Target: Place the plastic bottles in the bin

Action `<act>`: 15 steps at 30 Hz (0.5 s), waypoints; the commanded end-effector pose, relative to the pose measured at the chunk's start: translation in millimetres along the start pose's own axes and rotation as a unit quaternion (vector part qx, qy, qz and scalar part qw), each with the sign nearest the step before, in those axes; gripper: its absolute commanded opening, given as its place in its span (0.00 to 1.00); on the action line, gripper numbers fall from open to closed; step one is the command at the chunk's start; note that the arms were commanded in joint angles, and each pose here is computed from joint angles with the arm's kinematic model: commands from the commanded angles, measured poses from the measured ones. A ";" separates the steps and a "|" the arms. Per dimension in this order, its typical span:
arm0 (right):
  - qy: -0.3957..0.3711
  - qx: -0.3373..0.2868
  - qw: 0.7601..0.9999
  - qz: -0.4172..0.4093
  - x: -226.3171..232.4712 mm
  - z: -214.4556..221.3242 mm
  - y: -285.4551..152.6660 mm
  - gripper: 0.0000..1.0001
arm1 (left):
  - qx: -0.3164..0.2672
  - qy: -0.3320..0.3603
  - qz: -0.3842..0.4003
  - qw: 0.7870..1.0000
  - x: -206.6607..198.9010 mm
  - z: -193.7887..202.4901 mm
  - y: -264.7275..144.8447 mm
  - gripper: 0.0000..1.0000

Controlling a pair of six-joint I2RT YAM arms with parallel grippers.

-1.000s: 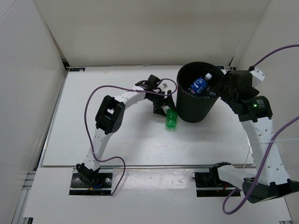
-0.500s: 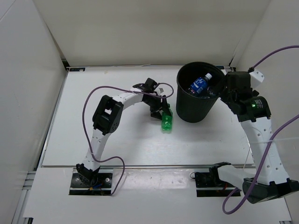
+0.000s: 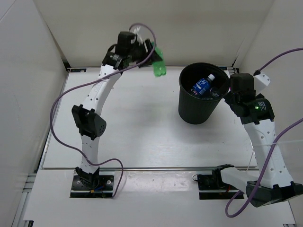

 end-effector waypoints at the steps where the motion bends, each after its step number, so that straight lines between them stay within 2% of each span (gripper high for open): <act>1: 0.013 -0.010 1.000 0.017 -3.4 -0.4 -1.1 1.00 | -0.085 0.088 0.096 0.988 -74.6 -21.3 -36.5 0.66; 3: 0.018 -0.013 1.000 0.021 -4.1 -2.1 -2.7 1.00 | -0.105 0.107 0.135 0.980 -90.0 -19.7 -29.7 0.69; 8: 0.022 -0.017 0.999 0.026 -5.2 -4.0 -4.7 1.00 | -0.067 0.122 0.161 0.977 -105.3 12.1 12.5 0.69; 10: 0.022 -0.021 0.999 0.029 -6.3 -6.1 -6.6 1.00 | -0.062 0.140 0.185 0.971 -126.2 30.3 17.7 0.71; 15: 0.025 -0.027 0.999 0.031 -8.3 -7.4 -8.8 1.00 | -0.034 0.156 0.199 0.967 -138.9 59.4 33.0 0.77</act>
Point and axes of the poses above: each gripper's point midway between its finger pads, its own y axis out along the fingers, its own x axis along the line the jaws close on, z = x × y, the point moved 10 cm from there along -y, back along the fingers, and after that the axes turned 4 degrees about -y, right-handed, at the moved point
